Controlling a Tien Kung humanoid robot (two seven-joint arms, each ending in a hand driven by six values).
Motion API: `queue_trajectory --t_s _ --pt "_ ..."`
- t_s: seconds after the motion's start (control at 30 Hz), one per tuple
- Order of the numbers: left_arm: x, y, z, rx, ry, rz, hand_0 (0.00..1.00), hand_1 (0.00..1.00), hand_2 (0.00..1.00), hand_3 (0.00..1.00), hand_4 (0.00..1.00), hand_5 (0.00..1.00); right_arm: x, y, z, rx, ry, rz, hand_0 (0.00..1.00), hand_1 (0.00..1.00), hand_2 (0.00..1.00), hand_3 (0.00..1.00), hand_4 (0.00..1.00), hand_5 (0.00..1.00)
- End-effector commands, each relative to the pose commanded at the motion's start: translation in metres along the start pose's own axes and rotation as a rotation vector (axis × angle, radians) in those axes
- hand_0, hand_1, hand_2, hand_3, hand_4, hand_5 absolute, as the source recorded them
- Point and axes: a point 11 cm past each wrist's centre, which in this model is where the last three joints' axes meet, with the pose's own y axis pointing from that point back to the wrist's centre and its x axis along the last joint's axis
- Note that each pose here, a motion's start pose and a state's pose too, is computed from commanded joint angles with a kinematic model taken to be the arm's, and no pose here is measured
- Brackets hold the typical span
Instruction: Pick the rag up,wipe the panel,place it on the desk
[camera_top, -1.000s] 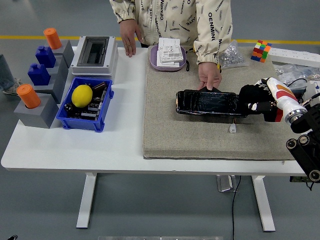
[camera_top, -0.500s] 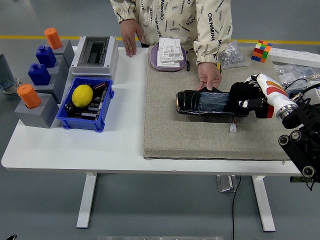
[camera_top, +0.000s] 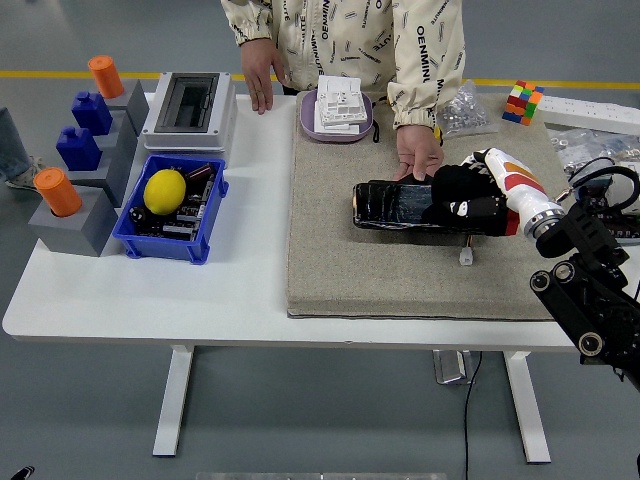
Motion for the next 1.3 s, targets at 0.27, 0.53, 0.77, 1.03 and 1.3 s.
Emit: queue_trajectory --t_s 0.27,0.53,0.77,1.03,1.3 --pt "-0.001 0.0 0.003 -0.005 0.001 -0.001 0.723 0.716 0.767 0.623 0.685 0.564 -0.012 -0.007 -0.025 0.048 -0.014 -0.02 0.325 0.411 0.454 0.447 0.904 0.002" --pt "-0.001 0.0 0.003 -0.006 0.002 -0.002 0.722 0.716 0.767 0.624 0.686 0.566 -0.022 -0.012 -0.052 0.1 -0.025 -0.037 0.324 0.41 0.454 0.446 0.904 0.002" --pt "-0.002 0.0 0.006 -0.012 0.002 -0.005 0.722 0.716 0.767 0.623 0.686 0.565 -0.041 -0.011 -0.073 0.138 -0.044 -0.071 0.324 0.411 0.454 0.447 0.905 0.002" --pt "-0.003 0.0 0.007 -0.014 0.001 -0.007 0.722 0.716 0.768 0.623 0.686 0.565 -0.049 -0.01 -0.081 0.159 -0.026 -0.095 0.331 0.41 0.453 0.446 0.91 0.002" --pt "-0.001 0.0 0.007 -0.013 -0.001 -0.004 0.723 0.716 0.767 0.623 0.687 0.567 -0.052 -0.01 -0.085 0.171 -0.015 -0.106 0.328 0.41 0.454 0.446 0.91 0.002"
